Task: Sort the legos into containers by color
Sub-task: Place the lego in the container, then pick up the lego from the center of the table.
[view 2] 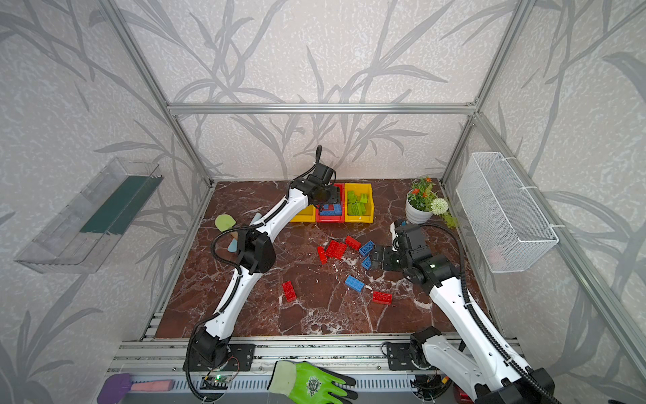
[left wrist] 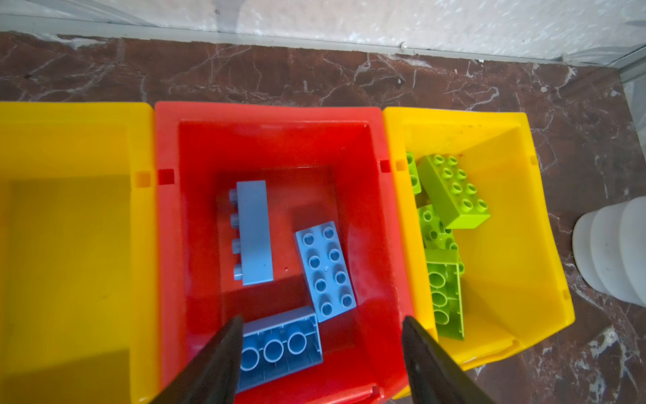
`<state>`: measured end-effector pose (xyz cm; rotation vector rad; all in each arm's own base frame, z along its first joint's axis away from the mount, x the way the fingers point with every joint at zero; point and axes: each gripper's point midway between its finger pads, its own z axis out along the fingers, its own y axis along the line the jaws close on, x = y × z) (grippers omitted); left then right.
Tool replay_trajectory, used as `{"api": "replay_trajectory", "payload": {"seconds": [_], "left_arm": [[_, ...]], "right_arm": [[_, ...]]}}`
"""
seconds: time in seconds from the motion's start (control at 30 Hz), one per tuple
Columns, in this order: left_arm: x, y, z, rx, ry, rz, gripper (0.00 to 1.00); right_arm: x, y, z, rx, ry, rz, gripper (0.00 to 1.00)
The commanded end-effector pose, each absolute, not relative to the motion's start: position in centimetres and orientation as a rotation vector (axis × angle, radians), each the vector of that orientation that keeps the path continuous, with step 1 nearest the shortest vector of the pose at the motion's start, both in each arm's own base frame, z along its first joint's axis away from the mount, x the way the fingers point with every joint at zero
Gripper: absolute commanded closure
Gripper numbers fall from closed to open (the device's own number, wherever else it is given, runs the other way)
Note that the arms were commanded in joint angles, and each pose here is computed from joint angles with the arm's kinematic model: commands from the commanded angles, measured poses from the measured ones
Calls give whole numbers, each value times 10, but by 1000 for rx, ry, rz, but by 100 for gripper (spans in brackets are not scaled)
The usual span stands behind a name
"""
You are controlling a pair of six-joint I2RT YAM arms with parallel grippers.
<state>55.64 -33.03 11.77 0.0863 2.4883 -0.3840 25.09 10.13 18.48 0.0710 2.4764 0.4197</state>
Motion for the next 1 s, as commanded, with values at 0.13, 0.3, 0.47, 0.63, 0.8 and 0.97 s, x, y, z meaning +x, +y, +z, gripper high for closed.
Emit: {"api": "replay_trajectory", "payload": {"seconds": [0.13, 0.3, 0.47, 0.63, 0.8, 0.97], "left_arm": [[496, -359, 161, 325, 2451, -390, 31], [453, -372, 156, 437, 2459, -373, 32], [415, -388, 147, 526, 2460, -402, 33], [391, -405, 133, 620, 2464, -390, 34], [382, -426, 117, 683, 2481, -421, 36], [379, -446, 100, 767, 2489, -401, 36]], "right_arm": [[228, 89, 193, 109, 2456, 414, 1], [208, 80, 187, 137, 2454, 406, 1], [188, 71, 183, 183, 2442, 416, 1], [174, 69, 182, 237, 2428, 458, 1], [169, 66, 186, 258, 2415, 468, 1], [167, 66, 187, 267, 2409, 476, 1]]}}
